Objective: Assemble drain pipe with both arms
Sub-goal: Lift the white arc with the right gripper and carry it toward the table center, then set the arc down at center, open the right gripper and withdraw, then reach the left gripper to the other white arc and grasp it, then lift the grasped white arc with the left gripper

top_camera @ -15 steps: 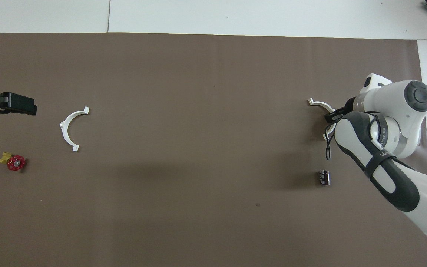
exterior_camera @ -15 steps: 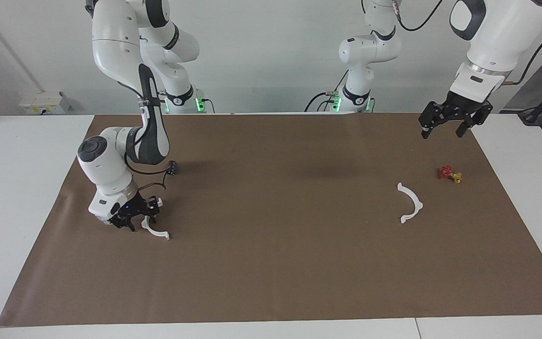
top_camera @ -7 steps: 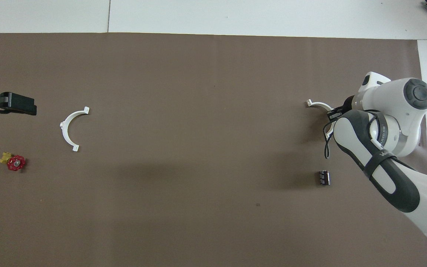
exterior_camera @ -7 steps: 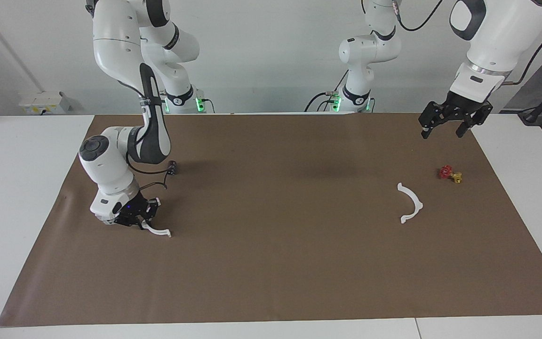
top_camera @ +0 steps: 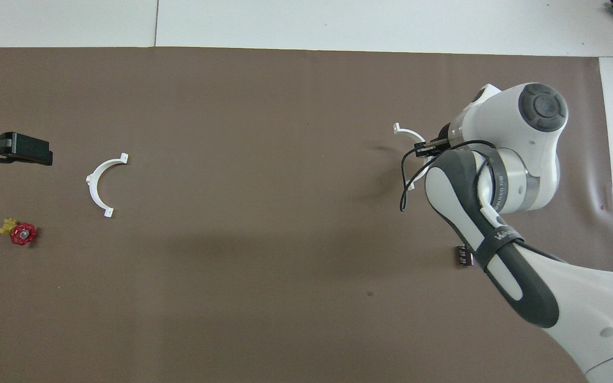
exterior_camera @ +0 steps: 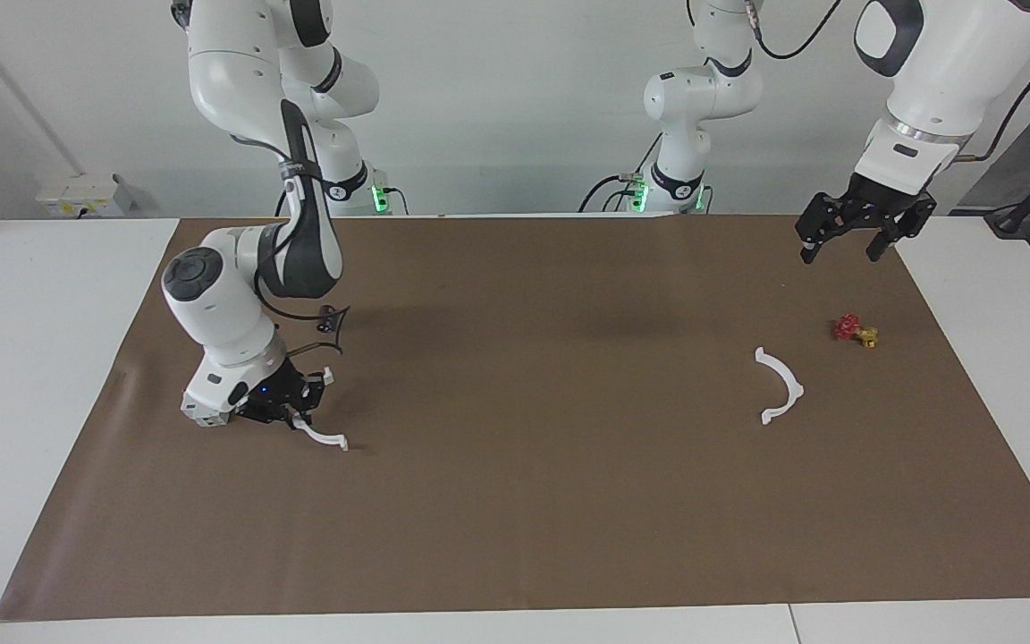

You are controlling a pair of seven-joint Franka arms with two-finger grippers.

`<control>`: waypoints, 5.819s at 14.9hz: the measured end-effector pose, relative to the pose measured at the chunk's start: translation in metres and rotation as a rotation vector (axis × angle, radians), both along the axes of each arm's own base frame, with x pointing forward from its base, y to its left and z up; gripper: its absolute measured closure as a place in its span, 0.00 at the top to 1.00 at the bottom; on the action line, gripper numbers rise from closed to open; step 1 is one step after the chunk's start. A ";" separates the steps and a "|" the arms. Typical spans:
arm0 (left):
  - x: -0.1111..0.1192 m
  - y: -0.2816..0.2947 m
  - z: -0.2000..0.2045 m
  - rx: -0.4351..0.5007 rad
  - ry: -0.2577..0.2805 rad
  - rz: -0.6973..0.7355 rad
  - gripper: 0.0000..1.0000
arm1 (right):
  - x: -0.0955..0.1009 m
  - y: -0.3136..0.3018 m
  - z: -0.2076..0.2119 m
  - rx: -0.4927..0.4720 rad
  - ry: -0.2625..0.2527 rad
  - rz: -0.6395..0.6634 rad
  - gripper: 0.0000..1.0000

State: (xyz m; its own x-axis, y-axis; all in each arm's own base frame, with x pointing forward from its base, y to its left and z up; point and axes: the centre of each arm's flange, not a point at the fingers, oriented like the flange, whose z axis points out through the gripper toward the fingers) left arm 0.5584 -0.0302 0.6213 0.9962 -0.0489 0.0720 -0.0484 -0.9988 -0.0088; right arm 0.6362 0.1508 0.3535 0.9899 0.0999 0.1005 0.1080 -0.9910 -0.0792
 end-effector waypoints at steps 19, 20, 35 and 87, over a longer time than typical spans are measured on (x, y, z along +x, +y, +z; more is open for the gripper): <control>0.000 0.000 0.000 0.000 0.000 0.000 1.00 | -0.068 0.189 -0.044 -0.058 -0.034 -0.152 0.21; 0.000 0.000 0.000 0.000 0.000 0.000 1.00 | -0.068 0.190 -0.046 -0.062 -0.038 -0.143 0.21; 0.002 0.004 -0.005 0.000 -0.008 0.006 1.00 | -0.058 0.170 0.013 -0.069 -0.061 -0.164 0.97; -0.008 0.051 -0.321 -0.057 -0.072 0.366 1.00 | -0.097 -0.192 0.278 -0.107 0.130 -0.145 1.00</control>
